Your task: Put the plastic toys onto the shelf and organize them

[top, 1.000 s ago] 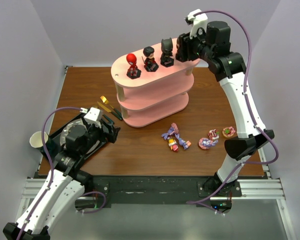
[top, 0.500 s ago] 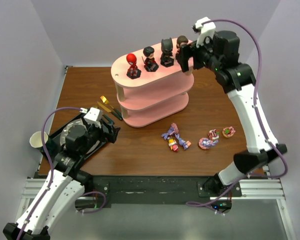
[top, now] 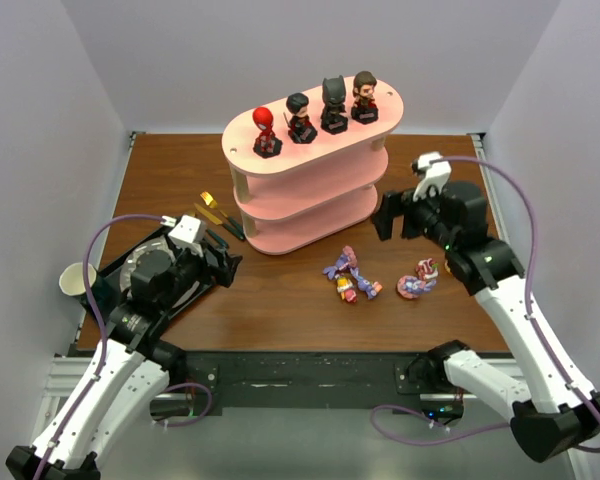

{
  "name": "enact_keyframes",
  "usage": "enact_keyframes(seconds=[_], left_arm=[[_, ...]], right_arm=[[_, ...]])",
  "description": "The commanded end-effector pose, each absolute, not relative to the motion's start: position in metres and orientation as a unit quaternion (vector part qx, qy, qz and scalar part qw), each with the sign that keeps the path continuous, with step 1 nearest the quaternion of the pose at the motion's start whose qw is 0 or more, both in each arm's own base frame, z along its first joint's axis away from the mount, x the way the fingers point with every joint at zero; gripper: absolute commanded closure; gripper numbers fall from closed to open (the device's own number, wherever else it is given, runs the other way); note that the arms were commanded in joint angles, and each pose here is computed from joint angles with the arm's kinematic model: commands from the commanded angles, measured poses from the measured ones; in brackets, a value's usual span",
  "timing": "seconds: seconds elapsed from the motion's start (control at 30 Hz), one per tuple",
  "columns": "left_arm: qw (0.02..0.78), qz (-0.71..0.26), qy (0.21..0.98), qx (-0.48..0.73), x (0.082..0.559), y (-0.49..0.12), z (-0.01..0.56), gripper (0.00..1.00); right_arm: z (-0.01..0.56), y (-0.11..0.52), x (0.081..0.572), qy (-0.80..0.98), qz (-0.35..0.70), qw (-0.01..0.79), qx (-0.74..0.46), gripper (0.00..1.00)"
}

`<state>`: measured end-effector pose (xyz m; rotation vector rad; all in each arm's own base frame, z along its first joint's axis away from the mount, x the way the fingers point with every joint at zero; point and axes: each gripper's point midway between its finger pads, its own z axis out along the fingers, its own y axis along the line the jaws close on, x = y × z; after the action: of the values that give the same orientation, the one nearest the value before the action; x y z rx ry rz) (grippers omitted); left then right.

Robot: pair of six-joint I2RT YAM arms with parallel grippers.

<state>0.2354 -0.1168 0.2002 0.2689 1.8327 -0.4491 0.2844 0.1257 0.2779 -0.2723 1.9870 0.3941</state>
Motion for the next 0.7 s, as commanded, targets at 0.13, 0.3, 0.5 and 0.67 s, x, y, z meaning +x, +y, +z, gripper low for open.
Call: enact_keyframes(seconds=[0.13,0.3,0.5,0.67], left_arm=[[0.570,-0.246,0.768,0.158,0.234,-0.143,0.207,0.00],[0.534,-0.277,0.782,0.163,0.230,-0.155,0.195,0.00],[0.495,-0.303,0.795,0.174,0.227,-0.168,0.181,0.00],[0.485,-0.313,0.798,0.175,0.224,-0.172,0.178,0.00]], right_arm=[[0.204,0.136,0.255,0.865,0.215,0.447,-0.079,0.02],[0.176,0.133,0.246,0.883,0.206,0.416,-0.073,0.04],[0.145,0.137,0.236,0.901,0.210,0.378,-0.039,0.06],[0.127,0.155,0.226,0.908,0.197,0.370,-0.026,0.07]])
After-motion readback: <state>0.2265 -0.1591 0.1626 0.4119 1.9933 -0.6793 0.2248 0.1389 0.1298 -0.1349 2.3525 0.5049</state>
